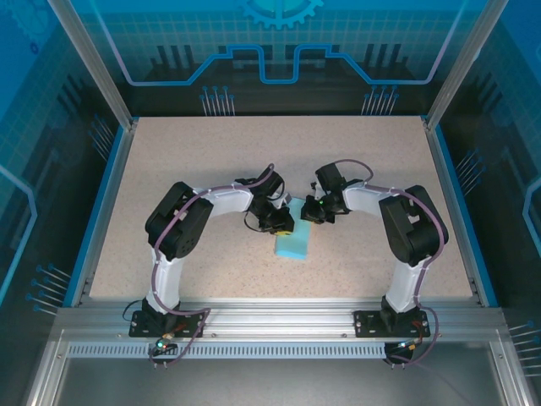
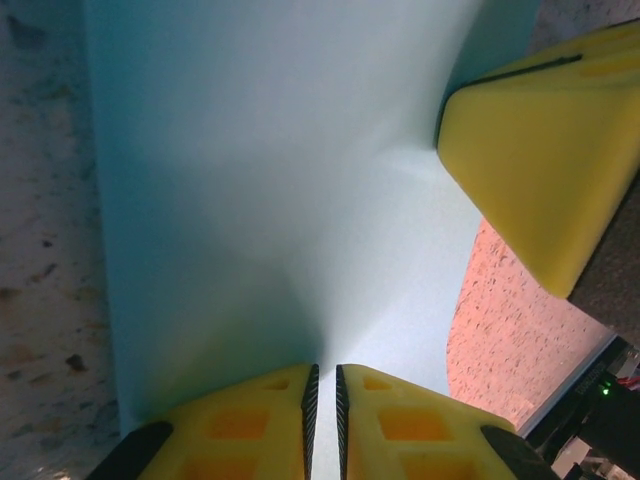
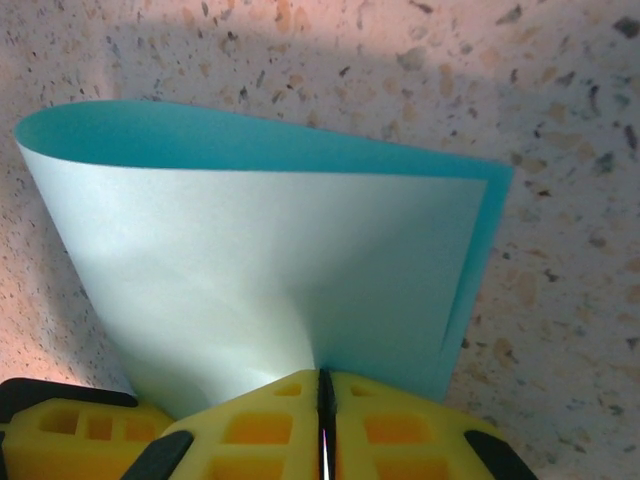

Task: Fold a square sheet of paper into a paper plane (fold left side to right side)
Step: First fold the square sheet of paper in half at the center of the table.

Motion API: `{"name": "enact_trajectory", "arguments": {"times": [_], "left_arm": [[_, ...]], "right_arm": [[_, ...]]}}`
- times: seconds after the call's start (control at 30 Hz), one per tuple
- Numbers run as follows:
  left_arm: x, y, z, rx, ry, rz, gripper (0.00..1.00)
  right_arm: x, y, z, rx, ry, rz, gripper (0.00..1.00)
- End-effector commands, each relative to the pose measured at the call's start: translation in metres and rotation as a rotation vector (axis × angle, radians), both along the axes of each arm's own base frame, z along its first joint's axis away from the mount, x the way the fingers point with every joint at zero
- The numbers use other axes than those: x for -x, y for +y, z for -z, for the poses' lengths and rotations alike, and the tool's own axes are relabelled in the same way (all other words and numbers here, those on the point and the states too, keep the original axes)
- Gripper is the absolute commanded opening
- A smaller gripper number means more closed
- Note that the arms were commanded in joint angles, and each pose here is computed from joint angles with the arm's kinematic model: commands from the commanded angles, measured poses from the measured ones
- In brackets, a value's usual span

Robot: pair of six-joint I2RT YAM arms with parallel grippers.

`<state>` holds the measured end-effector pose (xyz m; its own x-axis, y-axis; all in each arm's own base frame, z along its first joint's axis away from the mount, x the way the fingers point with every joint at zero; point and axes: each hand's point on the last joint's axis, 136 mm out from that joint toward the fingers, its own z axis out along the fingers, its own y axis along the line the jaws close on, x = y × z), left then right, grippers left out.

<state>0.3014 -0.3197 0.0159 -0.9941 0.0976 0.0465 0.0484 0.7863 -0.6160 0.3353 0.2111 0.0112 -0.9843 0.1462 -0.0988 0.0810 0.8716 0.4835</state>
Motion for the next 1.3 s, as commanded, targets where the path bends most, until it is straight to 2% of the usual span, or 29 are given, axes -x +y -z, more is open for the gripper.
{"name": "enact_trajectory", "arguments": {"times": [0.0, 0.6, 0.97, 1.13, 1.27], "left_arm": [[0.027, 0.011, 0.005, -0.028, 0.062, 0.029, 0.18], [0.072, 0.037, 0.006, -0.043, 0.120, 0.058, 0.17], [0.096, 0.041, -0.001, 0.002, 0.135, 0.110, 0.17], [0.095, 0.040, -0.017, 0.032, 0.105, 0.124, 0.17], [0.074, 0.032, -0.046, 0.096, 0.041, 0.102, 0.18]], "right_arm": [[0.025, -0.017, 0.029, 0.120, 0.113, -0.007, 0.10], [0.017, -0.019, 0.029, 0.135, 0.106, -0.020, 0.09], [0.014, -0.018, 0.029, 0.137, 0.102, -0.036, 0.09], [0.008, -0.014, 0.027, 0.130, 0.084, -0.057, 0.09], [0.007, -0.013, 0.026, 0.130, 0.076, -0.073, 0.09]]}}
